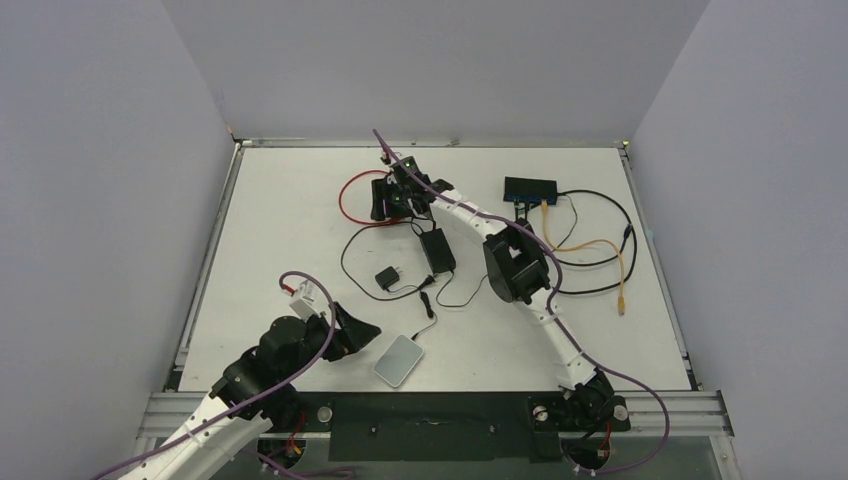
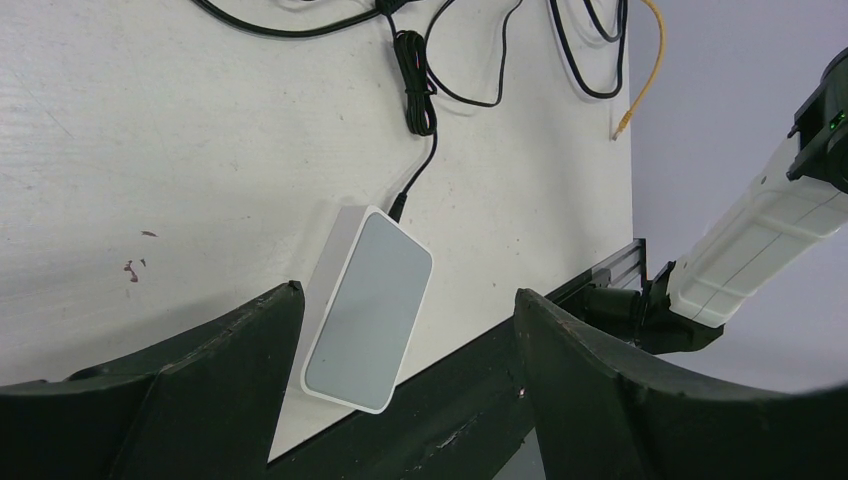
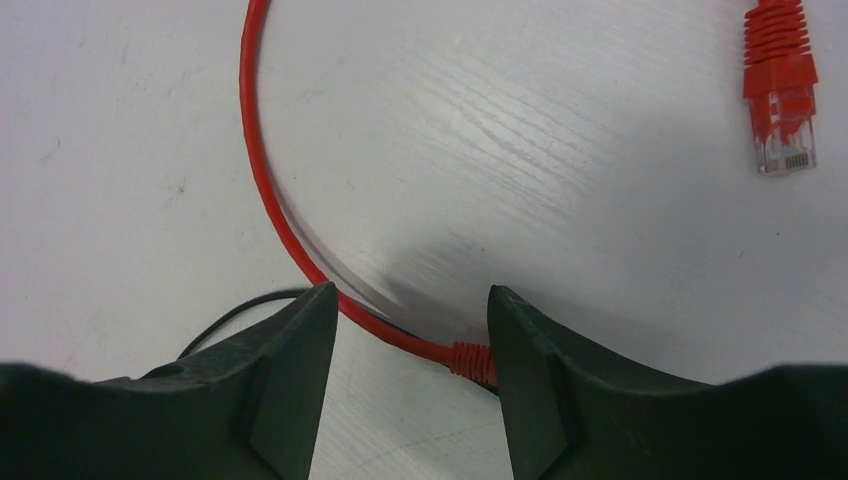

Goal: Insert the plug into the switch port
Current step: Pick up the connector from the center of the board.

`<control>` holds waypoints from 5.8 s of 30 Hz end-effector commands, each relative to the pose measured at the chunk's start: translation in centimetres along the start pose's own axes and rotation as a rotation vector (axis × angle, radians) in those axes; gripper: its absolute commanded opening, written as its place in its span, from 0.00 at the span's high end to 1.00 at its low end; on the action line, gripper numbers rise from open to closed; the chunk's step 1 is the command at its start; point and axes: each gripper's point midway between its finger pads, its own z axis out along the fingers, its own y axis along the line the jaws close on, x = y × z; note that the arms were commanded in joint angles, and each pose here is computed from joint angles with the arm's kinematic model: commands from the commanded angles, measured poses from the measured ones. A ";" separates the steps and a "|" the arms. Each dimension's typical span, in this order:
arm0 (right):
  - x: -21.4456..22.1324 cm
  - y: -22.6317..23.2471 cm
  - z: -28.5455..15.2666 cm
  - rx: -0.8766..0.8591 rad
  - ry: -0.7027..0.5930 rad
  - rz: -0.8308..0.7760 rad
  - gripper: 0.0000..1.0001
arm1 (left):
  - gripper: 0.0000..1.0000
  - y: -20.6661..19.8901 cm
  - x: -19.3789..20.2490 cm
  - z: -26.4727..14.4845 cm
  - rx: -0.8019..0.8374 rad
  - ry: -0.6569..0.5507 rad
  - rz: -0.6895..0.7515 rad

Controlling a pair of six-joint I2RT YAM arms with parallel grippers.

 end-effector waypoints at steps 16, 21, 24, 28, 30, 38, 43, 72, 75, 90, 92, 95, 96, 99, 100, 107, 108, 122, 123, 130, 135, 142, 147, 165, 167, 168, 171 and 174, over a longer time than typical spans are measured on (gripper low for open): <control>6.1 5.5 -3.1 -0.026 0.129 -0.200 0.58 | 0.25 -3.4 -1.8 -2.4 0.108 -0.051 -0.010; 6.7 6.7 -2.8 -0.007 0.118 -0.229 0.60 | 0.25 -3.6 -2.0 -2.8 0.110 -0.058 -0.011; 7.0 6.7 -2.5 0.005 0.115 -0.238 0.60 | 0.25 -3.5 -2.0 -2.9 0.104 -0.062 -0.011; 7.5 6.6 -2.6 0.010 0.121 -0.246 0.58 | 0.25 -3.4 -2.2 -3.2 0.099 -0.072 -0.012; 7.4 7.2 -2.7 -0.016 0.105 -0.249 0.54 | 0.25 -3.4 -2.3 -3.3 0.100 -0.077 -0.011; 7.2 9.8 -2.9 -0.108 0.060 -0.272 0.48 | 0.25 -3.5 -2.4 -3.7 0.101 -0.079 -0.006; 6.8 10.4 -2.5 -0.102 0.050 -0.294 0.48 | 0.25 -3.3 -2.3 -3.7 0.098 -0.077 -0.008; 8.6 10.2 -1.1 0.017 0.072 -0.496 0.50 | 0.25 -2.5 -2.4 -3.6 0.075 -0.099 -0.004; 8.0 10.1 -0.9 0.033 0.056 -0.500 0.50 | 0.25 -2.5 -2.4 -3.6 0.073 -0.099 -0.001; 9.2 9.9 -0.2 0.017 0.102 -0.514 1.00 | 0.25 -2.4 -2.5 -3.5 0.065 -0.100 0.002; 8.8 10.0 -0.3 0.021 0.089 -0.517 1.00 | 0.25 -2.5 -2.6 -3.5 0.066 -0.103 0.003; 7.1 10.7 -0.7 0.020 0.022 -0.514 1.00 | 0.25 -2.5 -2.6 -3.6 0.063 -0.106 0.004; 6.7 10.8 -1.1 0.019 0.007 -0.513 1.00 | 0.25 -2.4 -2.7 -3.6 0.059 -0.107 0.005; 4.4 11.6 -2.0 0.022 -0.081 -0.493 1.00 | 0.25 -2.4 -2.8 -3.8 0.059 -0.112 0.005; 3.5 11.9 -2.6 0.030 -0.110 -0.484 1.00 | 0.25 -2.4 -2.8 -3.9 0.059 -0.114 0.002; -2.7 13.7 -7.2 0.009 -0.330 -0.360 1.00 | 0.25 -2.7 -3.2 -4.4 0.061 -0.131 -0.004; -3.2 13.9 -7.7 0.007 -0.348 -0.345 1.00 | 0.25 -2.8 -3.3 -4.6 0.062 -0.132 -0.003; -5.5 15.4 -18.0 -0.124 -0.573 -0.189 1.00 | 0.25 -5.2 -4.6 -5.5 0.139 -0.169 0.039; -6.0 16.0 -19.7 -0.151 -0.598 -0.184 1.00 | 0.25 -5.7 -4.8 -5.6 0.156 -0.176 0.044; -4.5 16.5 -26.6 -0.273 -0.678 -0.173 1.00 | 0.25 -8.2 -5.6 -6.1 0.236 -0.191 0.108; -2.6 16.4 -30.3 -0.365 -0.717 -0.143 1.00 | 0.25 -10.2 -5.8 -5.8 0.303 -0.179 0.142; -0.2 17.5 -35.6 -0.555 -0.773 -0.109 1.00 | 0.25 -13.5 -5.2 -5.3 0.470 -0.136 0.178; 1.7 17.9 -38.5 -0.673 -0.796 -0.100 1.00 | 0.25 -14.8 -4.4 -4.6 0.544 -0.085 0.201; 6.7 20.6 -49.1 -0.923 -0.869 -0.159 1.00 | 0.25 -15.3 -3.5 -2.5 0.595 -0.035 0.199; 7.1 21.0 -49.3 -0.919 -0.865 -0.175 1.00 | 0.25 -15.5 -3.4 -2.4 0.604 -0.028 0.191; 7.3 21.1 -49.4 -0.919 -0.860 -0.176 1.00 | 0.25 -15.8 -3.5 -2.4 0.618 -0.030 0.190; 7.9 21.8 -49.5 -0.928 -0.849 -0.181 1.00 | 0.25 -16.1 -3.5 -2.3 0.637 -0.025 0.177; 8.1 22.4 -49.5 -0.929 -0.845 -0.185 1.00 | 0.25 -16.3 -3.2 -2.1 0.648 -0.004 0.165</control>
